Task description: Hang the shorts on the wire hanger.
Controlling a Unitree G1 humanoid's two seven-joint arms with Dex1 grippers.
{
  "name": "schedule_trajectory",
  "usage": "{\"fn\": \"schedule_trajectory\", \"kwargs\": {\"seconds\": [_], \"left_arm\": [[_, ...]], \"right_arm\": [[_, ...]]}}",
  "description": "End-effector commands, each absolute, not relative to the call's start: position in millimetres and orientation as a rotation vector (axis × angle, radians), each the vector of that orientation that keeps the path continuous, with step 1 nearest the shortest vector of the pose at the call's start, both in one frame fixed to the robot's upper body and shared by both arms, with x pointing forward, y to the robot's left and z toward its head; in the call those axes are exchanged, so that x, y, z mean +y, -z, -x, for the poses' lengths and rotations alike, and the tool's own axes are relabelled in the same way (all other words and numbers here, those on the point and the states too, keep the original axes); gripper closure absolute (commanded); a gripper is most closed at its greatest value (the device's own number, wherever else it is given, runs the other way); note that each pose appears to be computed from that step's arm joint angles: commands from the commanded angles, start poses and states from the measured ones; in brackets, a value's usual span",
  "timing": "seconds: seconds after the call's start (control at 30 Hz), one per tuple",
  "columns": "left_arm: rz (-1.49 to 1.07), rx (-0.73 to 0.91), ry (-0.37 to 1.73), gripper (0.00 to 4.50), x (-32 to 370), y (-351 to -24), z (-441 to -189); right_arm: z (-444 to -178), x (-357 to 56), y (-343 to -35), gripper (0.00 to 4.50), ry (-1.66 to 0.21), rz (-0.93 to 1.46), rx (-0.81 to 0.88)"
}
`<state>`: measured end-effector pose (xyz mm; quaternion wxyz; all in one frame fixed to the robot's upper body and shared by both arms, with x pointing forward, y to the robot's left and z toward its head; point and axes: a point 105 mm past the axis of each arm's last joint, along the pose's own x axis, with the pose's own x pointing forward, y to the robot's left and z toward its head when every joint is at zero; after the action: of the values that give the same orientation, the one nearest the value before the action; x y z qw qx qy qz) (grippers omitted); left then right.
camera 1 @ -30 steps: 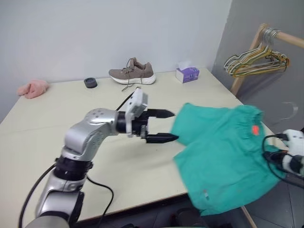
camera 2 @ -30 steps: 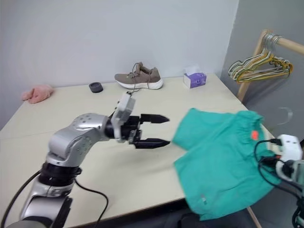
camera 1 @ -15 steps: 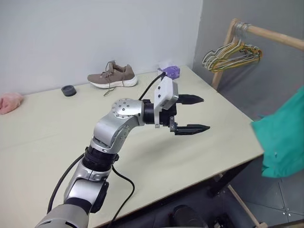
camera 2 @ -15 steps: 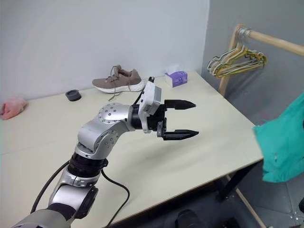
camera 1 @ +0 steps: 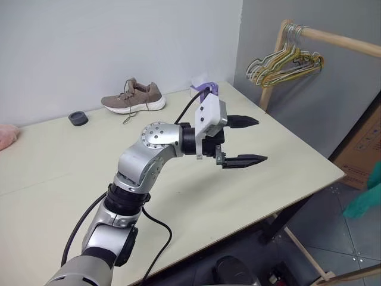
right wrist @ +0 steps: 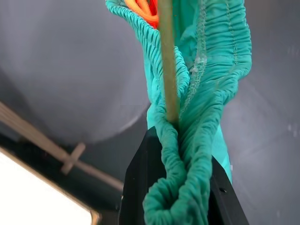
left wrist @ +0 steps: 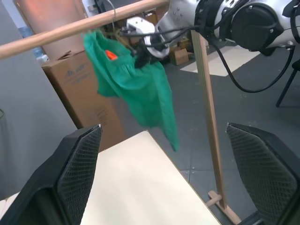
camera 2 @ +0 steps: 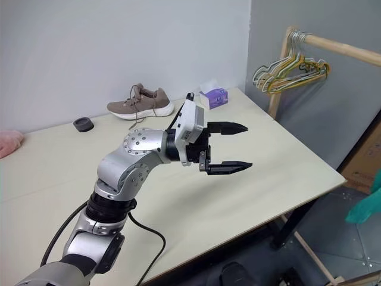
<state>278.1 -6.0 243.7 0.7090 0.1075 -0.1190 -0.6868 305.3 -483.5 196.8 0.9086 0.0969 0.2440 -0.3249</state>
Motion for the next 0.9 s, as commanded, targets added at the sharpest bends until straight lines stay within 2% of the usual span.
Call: {"fn": "schedule_trajectory", "kwargs": {"seconds": [0.03,0.2,0.37,0.57,0.73,0.9], "left_arm": [[-0.257,-0.357,1.525,0.05,-8.4,-266.9,-271.4],[-0.239,-0.37,1.544,0.05,-15.6,-277.6,-270.6],[-0.173,-0.29,1.626,0.05,-22.0,-284.5,-264.1],[-0.157,-0.29,1.631,0.05,-26.0,-296.1,-265.5],[-0.184,-0.29,1.624,0.0,-26.6,-291.9,-267.0],[-0.196,-0.289,1.621,0.0,-25.6,-289.0,-268.2]], "right_arm": [[-310.5,-479.6,-210.0,4.5,0.638,-0.227,0.453],[-309.5,-476.8,-203.7,4.5,0.622,-0.249,0.48],[-311.6,-472.5,-202.0,4.5,0.604,-0.261,0.485],[-320.9,-464.1,-216.3,4.5,0.571,-0.278,0.414],[-321.1,-460.5,-228.1,2.98,0.569,-0.295,0.353],[-318.9,-454.7,-241.1,1.2,0.568,-0.29,0.296]]}}
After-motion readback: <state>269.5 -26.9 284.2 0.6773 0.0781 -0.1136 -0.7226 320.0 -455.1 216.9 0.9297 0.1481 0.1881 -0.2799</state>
